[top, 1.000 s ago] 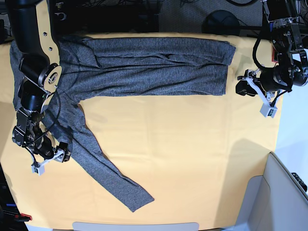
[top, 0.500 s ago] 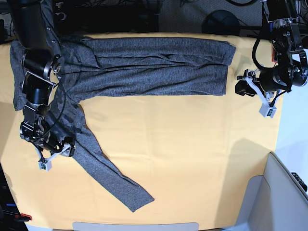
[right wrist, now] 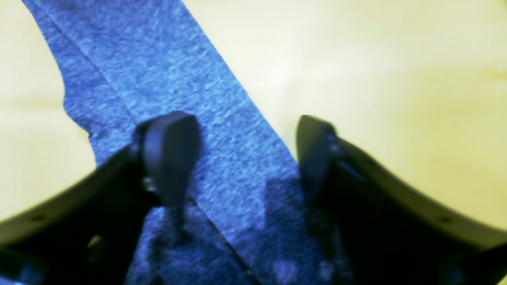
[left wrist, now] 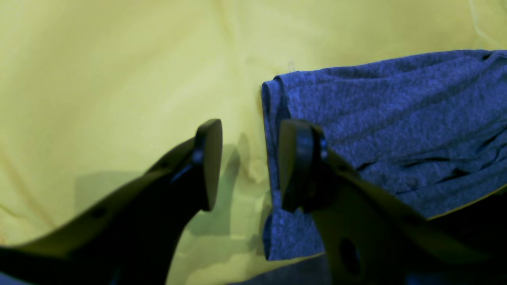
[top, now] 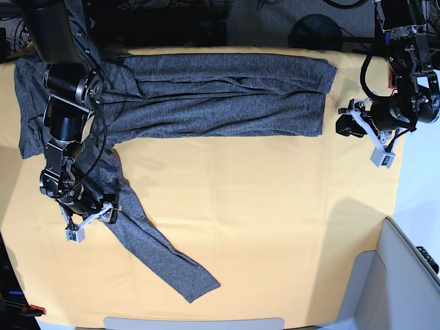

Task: Fold the T-shirt properly
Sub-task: 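Grasp the hanging sleeve near the shoulder with the right gripper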

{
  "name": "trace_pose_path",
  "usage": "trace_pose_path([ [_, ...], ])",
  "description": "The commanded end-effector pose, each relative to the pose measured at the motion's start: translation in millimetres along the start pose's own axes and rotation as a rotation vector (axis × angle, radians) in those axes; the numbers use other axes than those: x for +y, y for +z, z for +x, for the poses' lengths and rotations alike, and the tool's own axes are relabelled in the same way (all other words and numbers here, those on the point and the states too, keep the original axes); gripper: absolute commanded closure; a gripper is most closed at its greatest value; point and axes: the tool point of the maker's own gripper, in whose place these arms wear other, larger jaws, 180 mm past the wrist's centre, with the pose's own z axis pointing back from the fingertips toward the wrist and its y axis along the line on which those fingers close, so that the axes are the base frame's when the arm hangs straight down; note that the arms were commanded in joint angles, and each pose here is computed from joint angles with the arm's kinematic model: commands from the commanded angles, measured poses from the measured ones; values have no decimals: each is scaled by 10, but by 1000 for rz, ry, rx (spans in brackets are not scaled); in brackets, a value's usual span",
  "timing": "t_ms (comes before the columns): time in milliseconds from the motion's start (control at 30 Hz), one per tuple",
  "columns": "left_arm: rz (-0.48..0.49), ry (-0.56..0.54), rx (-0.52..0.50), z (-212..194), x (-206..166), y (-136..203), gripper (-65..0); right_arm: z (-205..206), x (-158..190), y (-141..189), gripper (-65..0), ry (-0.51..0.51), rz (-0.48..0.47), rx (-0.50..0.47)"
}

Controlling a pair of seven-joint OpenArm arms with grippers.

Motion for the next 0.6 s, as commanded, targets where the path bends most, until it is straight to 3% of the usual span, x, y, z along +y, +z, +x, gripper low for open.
trace_pose_path([
  [0, 7, -21, -29, 109, 14, 69, -221, -122, 71, -15, -289, 11, 20, 67],
  [100, 7, -21, -30, 112, 14, 69, -221, -131, 70, -16, -85, 11, 20, 69],
  [167, 7, -21, -32, 115, 14, 69, -221, -137, 77, -19, 0, 20, 20, 73],
  [367, 5, -21, -31, 112, 6, 63, -220, -156, 189, -10, -2, 144, 20, 83],
  [567, -2, -11, -34, 105, -13, 51, -220, -122, 201, 281, -2, 255, -35, 63],
])
